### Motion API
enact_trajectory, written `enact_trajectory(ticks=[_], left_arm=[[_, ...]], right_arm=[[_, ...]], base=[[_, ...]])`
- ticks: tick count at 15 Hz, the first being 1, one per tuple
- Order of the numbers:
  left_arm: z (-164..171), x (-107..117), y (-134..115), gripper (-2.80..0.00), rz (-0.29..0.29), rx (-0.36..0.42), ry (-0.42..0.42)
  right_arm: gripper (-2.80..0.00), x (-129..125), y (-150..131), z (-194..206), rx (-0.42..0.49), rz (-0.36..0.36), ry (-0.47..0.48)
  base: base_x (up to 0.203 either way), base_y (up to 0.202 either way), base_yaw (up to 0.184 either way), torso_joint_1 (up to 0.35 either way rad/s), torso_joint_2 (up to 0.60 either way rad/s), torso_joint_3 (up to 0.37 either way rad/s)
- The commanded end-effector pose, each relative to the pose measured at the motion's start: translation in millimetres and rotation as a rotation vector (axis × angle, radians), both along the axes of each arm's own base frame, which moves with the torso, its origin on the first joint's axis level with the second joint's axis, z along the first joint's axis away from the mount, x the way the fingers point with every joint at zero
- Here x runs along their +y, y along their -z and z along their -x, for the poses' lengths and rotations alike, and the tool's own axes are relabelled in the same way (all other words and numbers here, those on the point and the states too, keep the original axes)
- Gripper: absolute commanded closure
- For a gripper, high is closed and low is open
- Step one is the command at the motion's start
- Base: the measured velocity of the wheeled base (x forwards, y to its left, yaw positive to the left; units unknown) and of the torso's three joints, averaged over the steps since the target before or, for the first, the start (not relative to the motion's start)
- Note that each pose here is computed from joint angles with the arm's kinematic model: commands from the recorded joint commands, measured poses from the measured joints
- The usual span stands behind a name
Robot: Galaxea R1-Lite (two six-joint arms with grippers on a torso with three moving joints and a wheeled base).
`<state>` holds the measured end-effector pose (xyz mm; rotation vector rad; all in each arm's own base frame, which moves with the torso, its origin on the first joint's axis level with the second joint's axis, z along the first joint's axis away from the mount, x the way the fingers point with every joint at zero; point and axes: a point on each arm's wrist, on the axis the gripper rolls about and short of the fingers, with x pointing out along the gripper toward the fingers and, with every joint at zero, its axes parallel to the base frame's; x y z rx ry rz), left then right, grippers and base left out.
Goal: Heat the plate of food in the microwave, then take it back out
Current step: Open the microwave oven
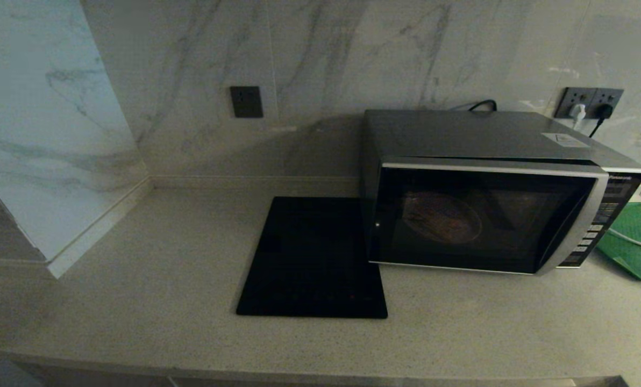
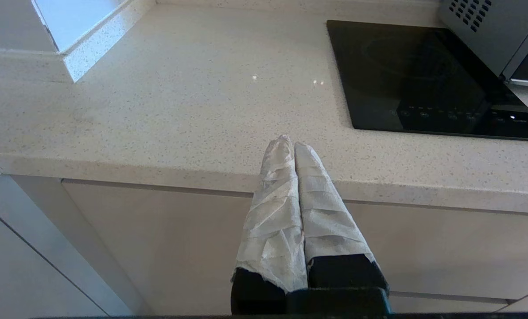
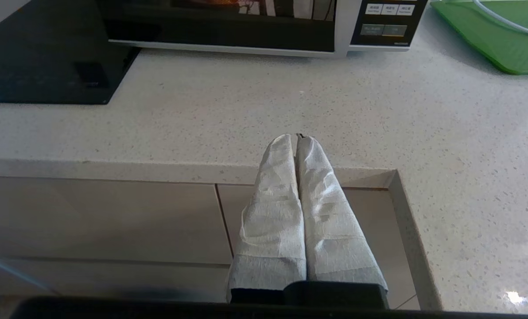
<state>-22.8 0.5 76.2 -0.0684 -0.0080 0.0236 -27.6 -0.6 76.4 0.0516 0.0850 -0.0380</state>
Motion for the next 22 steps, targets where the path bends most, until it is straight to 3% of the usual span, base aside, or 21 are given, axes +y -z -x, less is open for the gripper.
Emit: enact_trajectory(ticks=[1, 4, 22], left_arm=[[0.0, 0.0, -0.1, 0.0, 0.001, 0.0, -0.001], [0.0, 0.0, 0.0, 0.0, 0.001, -0.001, -0.001], [0.0, 0.0, -0.1, 0.0, 0.001, 0.0, -0.002]], right_arm=[[0.0, 0.0, 0.7, -0.1, 0.001, -0.02, 0.002], [0.0, -0.1, 0.3, -0.1, -0.004, -0.071, 0.009], [0.0, -0.1, 0.3, -0.1, -0.004, -0.071, 0.009]], base=[[0.0, 0.0, 0.0, 0.0, 0.0, 0.0], [0.0, 0.0, 0.0, 0.0, 0.0, 0.0], [0.0, 0.0, 0.0, 0.0, 0.0, 0.0]])
